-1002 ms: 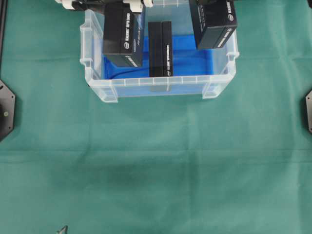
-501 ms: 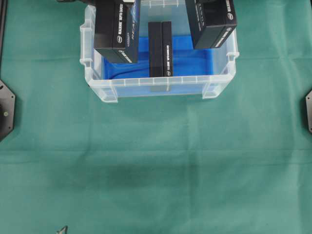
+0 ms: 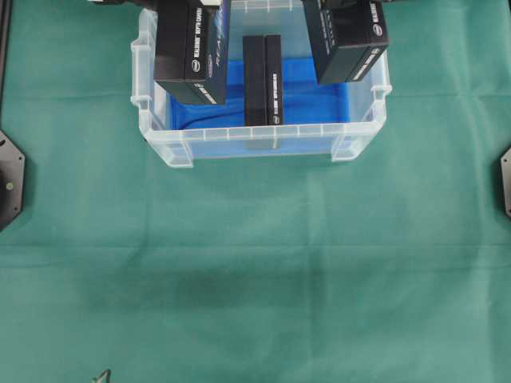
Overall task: Take the box out of the case with both arms.
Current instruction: 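Lift both gripped black boxes straight up out of the foam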
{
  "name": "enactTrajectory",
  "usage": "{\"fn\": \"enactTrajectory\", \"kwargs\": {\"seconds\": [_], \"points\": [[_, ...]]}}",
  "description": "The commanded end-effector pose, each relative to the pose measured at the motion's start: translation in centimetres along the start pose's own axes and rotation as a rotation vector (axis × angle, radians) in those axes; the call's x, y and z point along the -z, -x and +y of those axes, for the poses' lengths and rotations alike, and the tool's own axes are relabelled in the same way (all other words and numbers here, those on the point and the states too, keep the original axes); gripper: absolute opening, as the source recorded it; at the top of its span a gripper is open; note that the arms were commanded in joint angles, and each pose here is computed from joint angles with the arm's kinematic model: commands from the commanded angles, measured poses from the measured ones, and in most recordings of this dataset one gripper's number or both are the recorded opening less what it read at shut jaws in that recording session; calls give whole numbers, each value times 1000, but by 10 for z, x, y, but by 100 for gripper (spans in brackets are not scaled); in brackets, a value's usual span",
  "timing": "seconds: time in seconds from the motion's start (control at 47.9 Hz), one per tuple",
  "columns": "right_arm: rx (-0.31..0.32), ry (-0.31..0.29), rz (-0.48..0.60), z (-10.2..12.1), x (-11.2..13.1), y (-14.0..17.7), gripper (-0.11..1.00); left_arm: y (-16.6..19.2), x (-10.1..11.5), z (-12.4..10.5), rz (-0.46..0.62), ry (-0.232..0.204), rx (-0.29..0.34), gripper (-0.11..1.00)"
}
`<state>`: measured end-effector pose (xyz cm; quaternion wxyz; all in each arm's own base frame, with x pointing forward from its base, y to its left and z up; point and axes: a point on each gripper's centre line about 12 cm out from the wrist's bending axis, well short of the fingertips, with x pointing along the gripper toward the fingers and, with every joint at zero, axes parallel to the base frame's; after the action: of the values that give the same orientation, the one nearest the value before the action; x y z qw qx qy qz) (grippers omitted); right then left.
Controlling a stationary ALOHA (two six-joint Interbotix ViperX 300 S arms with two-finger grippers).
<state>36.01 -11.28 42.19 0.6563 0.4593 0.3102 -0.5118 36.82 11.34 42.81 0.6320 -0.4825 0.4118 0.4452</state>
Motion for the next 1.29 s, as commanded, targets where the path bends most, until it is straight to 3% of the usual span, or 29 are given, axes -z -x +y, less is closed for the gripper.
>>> {"fn": "enactTrajectory", "kwargs": {"seconds": [0.0,1.273], "points": [[-58,-16,-19,-3,-7,23,65,18,0,1,-22,0,47,63],[-59,-7,-15,-1,-3,23,65,18,-1,1,-27,2,45,64]]}}
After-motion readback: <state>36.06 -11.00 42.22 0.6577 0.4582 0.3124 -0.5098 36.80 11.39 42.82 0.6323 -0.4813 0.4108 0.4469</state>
